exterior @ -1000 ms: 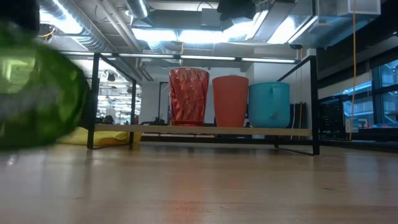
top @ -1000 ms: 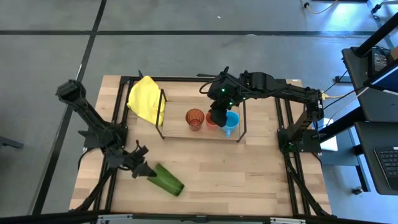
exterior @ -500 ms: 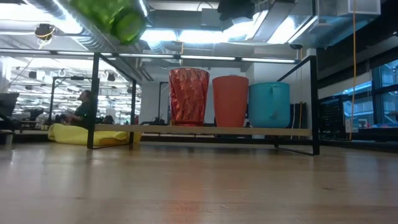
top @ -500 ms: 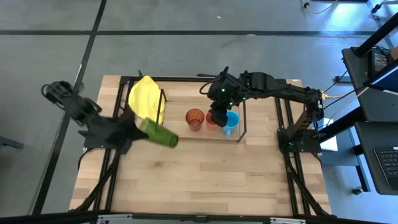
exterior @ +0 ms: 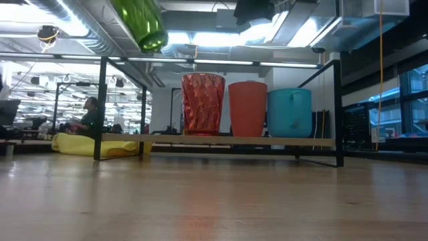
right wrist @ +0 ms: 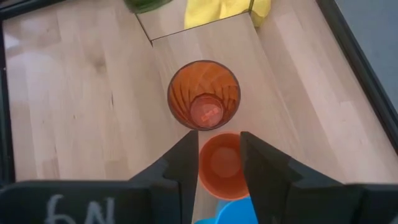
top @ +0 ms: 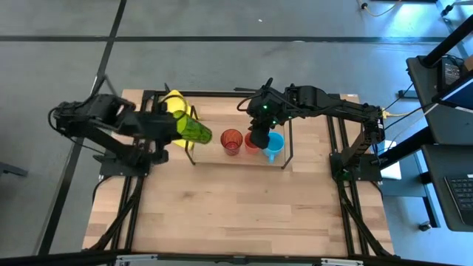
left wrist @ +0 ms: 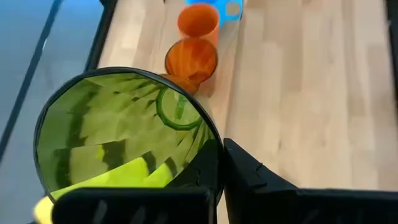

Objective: Stack small to large cups/mugs on shelf
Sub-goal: Put the green cup on the shelf

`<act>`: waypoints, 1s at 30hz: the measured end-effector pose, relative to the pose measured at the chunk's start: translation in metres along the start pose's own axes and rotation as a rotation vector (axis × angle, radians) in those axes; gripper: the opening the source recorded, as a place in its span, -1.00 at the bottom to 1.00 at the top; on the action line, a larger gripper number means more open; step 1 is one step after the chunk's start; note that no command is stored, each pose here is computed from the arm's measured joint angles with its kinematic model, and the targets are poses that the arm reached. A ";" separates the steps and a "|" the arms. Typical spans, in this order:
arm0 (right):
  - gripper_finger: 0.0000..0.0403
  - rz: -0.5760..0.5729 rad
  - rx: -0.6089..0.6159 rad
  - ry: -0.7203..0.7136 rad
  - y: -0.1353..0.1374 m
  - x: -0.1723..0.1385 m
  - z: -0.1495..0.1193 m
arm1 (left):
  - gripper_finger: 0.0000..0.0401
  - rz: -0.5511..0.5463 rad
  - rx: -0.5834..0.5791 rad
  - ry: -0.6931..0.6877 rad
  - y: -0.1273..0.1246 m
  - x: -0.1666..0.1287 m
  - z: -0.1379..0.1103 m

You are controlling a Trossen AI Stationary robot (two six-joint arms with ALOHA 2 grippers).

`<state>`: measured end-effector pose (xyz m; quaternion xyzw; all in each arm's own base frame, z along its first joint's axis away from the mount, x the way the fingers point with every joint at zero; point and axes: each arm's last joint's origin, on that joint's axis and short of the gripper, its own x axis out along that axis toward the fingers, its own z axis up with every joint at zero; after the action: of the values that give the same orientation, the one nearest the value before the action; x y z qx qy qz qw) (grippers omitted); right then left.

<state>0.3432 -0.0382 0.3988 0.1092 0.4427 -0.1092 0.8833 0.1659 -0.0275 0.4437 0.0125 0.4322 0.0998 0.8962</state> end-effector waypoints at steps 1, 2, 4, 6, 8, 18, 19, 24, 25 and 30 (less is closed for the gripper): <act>-0.41 0.000 0.006 0.000 0.000 0.000 0.000 | -1.00 0.001 0.017 0.025 0.002 0.003 0.004; -0.41 -0.001 0.018 0.000 0.000 0.000 0.000 | -1.00 -0.003 0.035 0.050 0.004 0.007 0.007; -0.41 -0.002 0.034 -0.001 0.000 0.000 0.000 | -1.00 -0.013 0.068 0.092 0.009 0.016 0.014; -0.41 -0.009 0.056 -0.002 0.000 0.000 0.000 | -1.00 -0.006 0.097 0.125 0.014 0.027 0.020; -0.41 -0.030 0.078 -0.007 -0.001 0.000 0.000 | -1.00 0.014 0.113 0.161 0.019 0.039 0.026; -0.41 -0.052 0.112 -0.005 0.005 0.000 -0.002 | -0.99 -0.015 0.141 0.356 0.041 0.084 0.035; -0.41 -0.061 0.112 -0.008 0.005 0.000 -0.002 | -0.99 -0.015 0.150 0.361 0.042 0.088 0.037; -0.41 -0.106 0.106 -0.021 0.007 -0.001 -0.002 | -0.99 -0.074 0.161 0.363 0.046 0.108 0.044; -0.41 -0.106 0.106 -0.022 0.007 -0.001 -0.002 | -0.99 -0.088 0.163 0.367 0.046 0.112 0.045; -0.41 -0.106 0.106 -0.021 0.007 -0.001 -0.002 | -0.99 -0.118 0.163 0.407 0.044 0.127 0.048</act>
<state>0.3429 -0.0311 0.3985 0.1312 0.4320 -0.1803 0.8739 0.2726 0.0429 0.3804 0.0391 0.6105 0.0122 0.7909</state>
